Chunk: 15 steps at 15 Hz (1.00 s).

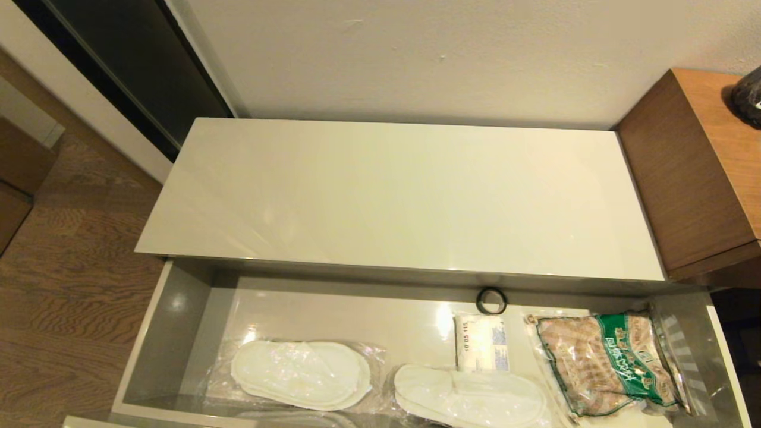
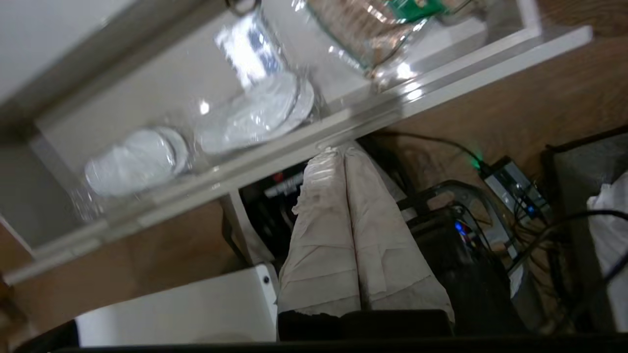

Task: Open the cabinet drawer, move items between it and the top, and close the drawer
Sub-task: Take out the tissue from the drawer

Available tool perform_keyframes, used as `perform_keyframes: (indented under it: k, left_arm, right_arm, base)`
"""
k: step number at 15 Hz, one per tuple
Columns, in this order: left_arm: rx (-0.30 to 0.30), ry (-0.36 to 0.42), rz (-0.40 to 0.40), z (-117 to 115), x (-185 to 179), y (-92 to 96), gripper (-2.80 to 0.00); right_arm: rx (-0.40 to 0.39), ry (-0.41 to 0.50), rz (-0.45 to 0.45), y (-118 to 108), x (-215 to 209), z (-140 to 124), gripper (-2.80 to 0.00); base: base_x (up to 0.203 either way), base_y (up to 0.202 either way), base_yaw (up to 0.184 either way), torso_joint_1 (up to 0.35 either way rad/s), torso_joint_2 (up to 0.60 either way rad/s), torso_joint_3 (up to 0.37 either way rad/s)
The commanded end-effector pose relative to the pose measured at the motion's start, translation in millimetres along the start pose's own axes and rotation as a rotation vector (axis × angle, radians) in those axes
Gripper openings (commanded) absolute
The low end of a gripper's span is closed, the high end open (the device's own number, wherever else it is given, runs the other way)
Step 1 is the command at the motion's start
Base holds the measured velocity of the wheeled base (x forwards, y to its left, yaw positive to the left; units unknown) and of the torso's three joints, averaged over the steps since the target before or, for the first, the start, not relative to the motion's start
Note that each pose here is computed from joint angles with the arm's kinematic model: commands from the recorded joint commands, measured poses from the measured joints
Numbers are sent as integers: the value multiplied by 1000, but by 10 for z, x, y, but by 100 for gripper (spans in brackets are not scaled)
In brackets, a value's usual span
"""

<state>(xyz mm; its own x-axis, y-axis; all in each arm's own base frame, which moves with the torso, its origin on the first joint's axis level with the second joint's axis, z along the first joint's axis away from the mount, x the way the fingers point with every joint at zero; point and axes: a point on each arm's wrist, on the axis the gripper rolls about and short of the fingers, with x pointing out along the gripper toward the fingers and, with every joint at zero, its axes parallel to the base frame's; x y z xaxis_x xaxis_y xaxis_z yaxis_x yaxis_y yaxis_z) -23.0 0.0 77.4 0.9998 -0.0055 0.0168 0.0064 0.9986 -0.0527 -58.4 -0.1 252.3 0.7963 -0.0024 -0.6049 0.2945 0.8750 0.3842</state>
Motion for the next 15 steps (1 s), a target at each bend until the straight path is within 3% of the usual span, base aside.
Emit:
perform_keyframes:
  k: [1,4,8,13,15]
  left_arm:
    - [-1,0,1,0,0,0,-280]
    - [-1,0,1,0,0,0,-280]
    - [-1,0,1,0,0,0,-280]
    - [-1,0,1,0,0,0,-280]
    - [-1,0,1,0,1,0,-280]
  right_arm:
    - [-33,133,-28,7,282,-5,-280]
    - [-119,194,44,54,813,37,-280]
    - [-135,275,60,134,1400,154,-280]
    - [-124,325,71,165,1615,195,-280]
    - [-128,298,80,175,1609,215,-280]
  base:
    - [0,0,0,0,0,0]
    - [0,0,0,0,0,0]
    - [0,0,0,0,0,0]
    - [0,0,0,0,0,0]
    - [0,0,0,0,0,0]
